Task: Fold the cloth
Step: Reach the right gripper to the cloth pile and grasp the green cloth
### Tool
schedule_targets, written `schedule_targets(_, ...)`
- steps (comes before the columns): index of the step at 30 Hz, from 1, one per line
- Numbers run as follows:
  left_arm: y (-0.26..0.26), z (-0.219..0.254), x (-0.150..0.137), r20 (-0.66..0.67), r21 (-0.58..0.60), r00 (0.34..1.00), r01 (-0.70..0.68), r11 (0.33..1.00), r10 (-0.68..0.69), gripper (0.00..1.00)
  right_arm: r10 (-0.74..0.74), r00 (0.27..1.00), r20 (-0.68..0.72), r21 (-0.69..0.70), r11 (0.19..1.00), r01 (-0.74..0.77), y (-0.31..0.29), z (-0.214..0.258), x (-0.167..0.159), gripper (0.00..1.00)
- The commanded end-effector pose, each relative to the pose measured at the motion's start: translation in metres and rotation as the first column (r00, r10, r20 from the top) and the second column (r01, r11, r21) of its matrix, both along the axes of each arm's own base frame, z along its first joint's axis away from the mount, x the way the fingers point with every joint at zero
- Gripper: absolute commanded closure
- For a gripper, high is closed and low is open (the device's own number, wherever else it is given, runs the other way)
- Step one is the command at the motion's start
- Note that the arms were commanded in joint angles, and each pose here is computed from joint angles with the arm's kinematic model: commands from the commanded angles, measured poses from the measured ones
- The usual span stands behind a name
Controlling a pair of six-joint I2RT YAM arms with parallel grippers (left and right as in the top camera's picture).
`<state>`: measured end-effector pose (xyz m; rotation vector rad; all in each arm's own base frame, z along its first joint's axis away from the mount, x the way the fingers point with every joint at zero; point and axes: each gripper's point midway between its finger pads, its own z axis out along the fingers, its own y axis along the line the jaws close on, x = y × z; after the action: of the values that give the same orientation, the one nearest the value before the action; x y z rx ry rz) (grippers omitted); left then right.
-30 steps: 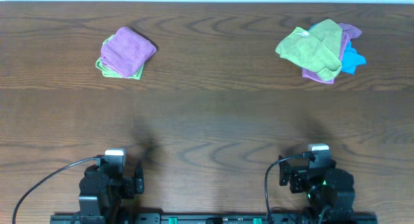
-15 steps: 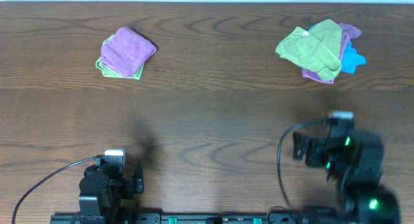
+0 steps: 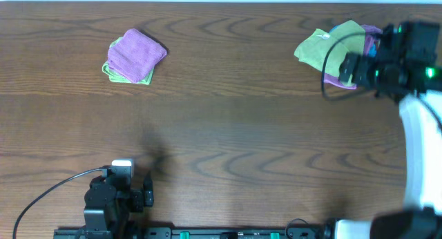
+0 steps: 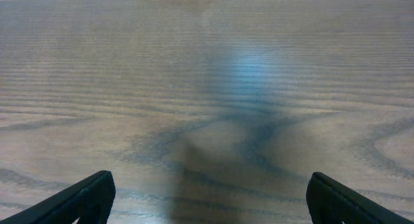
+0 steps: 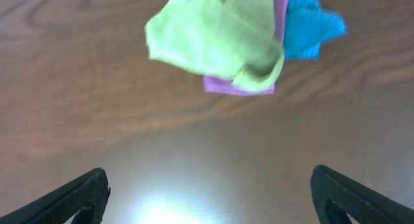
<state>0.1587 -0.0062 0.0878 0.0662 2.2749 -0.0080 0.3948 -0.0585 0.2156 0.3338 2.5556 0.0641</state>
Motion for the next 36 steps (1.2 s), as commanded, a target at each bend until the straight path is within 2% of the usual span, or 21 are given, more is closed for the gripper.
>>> schedule_targets(1, 0.004, -0.014, -0.008, -0.054, 0.044, 0.999, 0.008, 0.999, -0.006, 0.04, -0.031, 0.999, -0.015, -0.014, 0.999, 0.031, -0.019, -0.011, 0.031, 0.01)
schedule_targets(4, 0.004, -0.014, -0.008, -0.054, 0.044, 0.999, 0.008, 0.999, -0.006, 0.05, 0.009, 1.0, -0.013, -0.027, 1.0, -0.009, -0.023, -0.027, 0.057, 0.01)
schedule_targets(9, 0.004, -0.014, -0.008, -0.054, 0.044, 0.999, 0.008, 0.999, -0.006, 0.05, 0.004, 1.0, -0.023, -0.035, 0.999, -0.005, -0.029, -0.053, 0.077, 0.01)
schedule_targets(17, 0.004, -0.014, -0.008, -0.054, 0.044, 0.999, 0.008, 0.999, -0.006, 0.05, -0.025, 0.994, -0.111, -0.062, 0.998, 0.018, -0.04, -0.104, 0.085, 0.01)
schedule_targets(20, 0.004, -0.014, -0.008, -0.054, 0.044, 0.999, 0.008, 0.999, -0.006, 0.04, -0.03, 0.99, -0.14, -0.06, 0.998, 0.021, -0.043, -0.122, 0.087, 0.07)
schedule_targets(23, 0.004, -0.014, -0.008, -0.054, 0.044, 0.999, 0.008, 0.999, -0.006, 0.05, -0.04, 0.984, -0.172, -0.065, 0.997, 0.029, -0.047, -0.14, 0.087, 0.04)
schedule_targets(36, 0.004, -0.014, -0.007, -0.054, 0.044, 0.999, 0.008, 0.999, -0.006, 0.05, -0.082, 0.974, -0.21, -0.092, 0.994, 0.064, -0.058, -0.158, 0.083, 0.05)
